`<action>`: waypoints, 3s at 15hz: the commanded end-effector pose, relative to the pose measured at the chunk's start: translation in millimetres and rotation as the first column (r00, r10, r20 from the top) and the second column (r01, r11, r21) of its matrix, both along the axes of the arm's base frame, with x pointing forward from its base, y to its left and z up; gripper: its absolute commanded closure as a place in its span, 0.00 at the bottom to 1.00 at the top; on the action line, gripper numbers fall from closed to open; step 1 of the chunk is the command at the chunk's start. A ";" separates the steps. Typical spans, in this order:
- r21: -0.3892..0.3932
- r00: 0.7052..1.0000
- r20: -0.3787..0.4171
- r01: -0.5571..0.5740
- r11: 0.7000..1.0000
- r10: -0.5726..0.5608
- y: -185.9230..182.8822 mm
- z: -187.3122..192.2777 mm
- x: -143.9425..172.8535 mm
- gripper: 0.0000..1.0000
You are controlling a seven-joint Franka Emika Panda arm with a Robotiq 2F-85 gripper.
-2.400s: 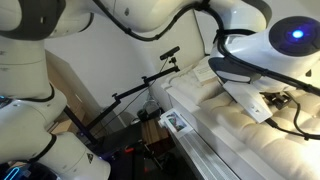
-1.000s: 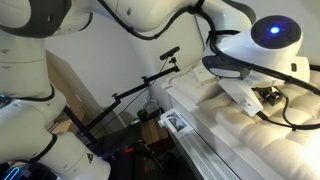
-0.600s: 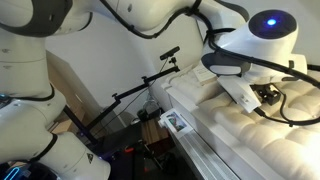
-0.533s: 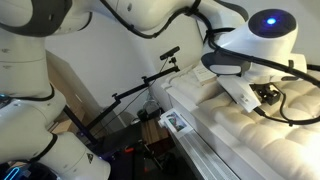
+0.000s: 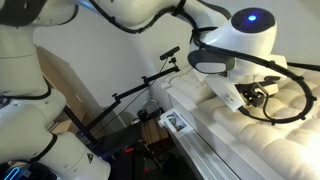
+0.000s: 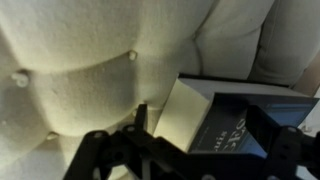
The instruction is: Pick up the black book and position it on top of the white book
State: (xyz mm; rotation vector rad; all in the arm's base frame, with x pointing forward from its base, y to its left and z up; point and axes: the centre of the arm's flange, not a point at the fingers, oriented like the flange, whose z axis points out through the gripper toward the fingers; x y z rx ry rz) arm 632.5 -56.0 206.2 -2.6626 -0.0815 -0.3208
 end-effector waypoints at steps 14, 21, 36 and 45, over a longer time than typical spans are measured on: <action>-0.011 0.996 0.033 -0.085 0.996 0.085 8.7 39.5 -44.3 0.00; -0.016 0.991 0.081 -0.102 0.995 0.103 9.2 43.1 -35.3 0.00; -0.026 0.979 0.189 0.077 0.997 -0.071 -6.8 27.3 -5.1 0.00; -0.046 0.987 0.149 0.058 0.997 -0.051 2.8 -7.6 13.5 0.00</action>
